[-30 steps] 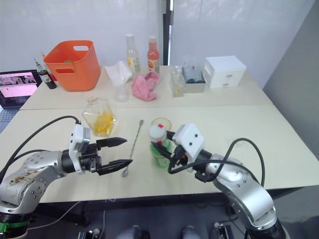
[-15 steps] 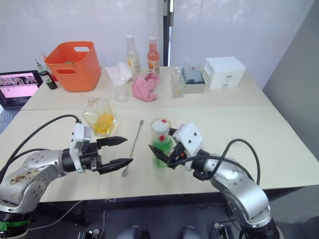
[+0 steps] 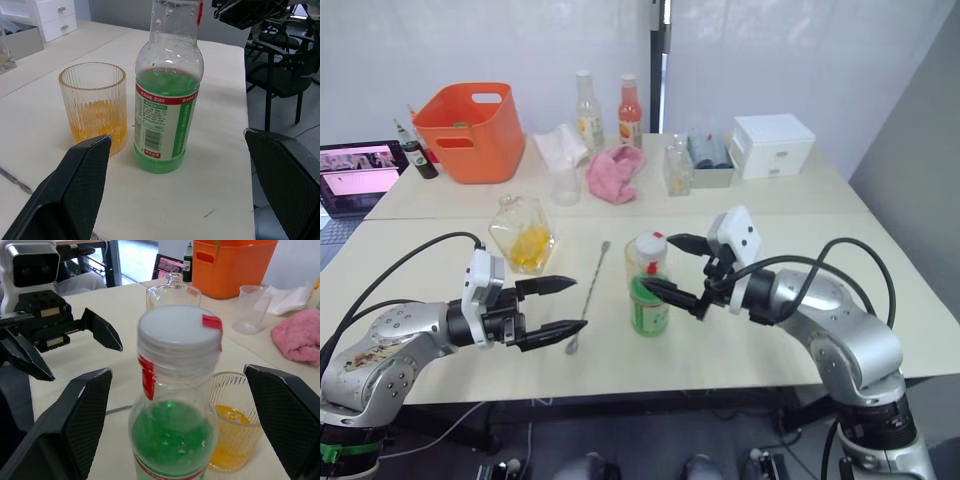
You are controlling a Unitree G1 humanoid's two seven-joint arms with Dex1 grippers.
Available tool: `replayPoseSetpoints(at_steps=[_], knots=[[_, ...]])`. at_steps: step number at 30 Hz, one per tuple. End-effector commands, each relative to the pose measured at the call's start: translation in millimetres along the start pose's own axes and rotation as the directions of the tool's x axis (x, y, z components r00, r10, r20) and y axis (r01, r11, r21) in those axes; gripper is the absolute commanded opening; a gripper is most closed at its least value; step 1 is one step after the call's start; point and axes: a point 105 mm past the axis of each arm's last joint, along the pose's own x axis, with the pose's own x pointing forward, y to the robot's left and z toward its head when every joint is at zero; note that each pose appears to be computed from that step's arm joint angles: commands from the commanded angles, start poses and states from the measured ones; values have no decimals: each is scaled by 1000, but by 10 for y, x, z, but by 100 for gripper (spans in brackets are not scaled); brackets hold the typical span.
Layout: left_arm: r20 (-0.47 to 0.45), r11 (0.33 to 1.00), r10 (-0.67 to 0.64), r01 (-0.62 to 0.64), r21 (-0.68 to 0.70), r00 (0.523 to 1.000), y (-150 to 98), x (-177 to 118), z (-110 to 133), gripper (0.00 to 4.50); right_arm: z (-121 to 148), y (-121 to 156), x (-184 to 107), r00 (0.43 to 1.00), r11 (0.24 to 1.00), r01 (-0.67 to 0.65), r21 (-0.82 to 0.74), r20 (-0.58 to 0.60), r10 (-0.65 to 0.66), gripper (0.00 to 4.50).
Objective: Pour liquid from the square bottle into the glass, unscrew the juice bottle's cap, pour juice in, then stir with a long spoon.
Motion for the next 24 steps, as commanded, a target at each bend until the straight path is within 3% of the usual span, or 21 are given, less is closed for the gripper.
replayPoseSetpoints(at_steps=[1,5,8,14,19,24], knots=[[21,999,-24,23,29,1000,-39,18,48,450,110,-57,40,993,993,-111,-50,23,113,446],[21,999,-21,21,27,1000,-52,16,41,450,136,-67,92,982,982,-181,-55,42,184,446],[15,1000,-15,15,26,1000,-58,9,34,450,126,-63,120,976,976,-209,-60,41,212,374],[12,1000,-8,8,24,1000,-77,7,35,450,109,-76,149,974,974,-216,-65,50,220,172],[12,1000,-3,3,25,1000,-83,1,43,450,120,-41,152,976,976,-205,-78,63,210,171],[20,1000,2,-3,31,1000,-68,17,61,450,249,115,69,990,989,-112,-92,77,119,171]])
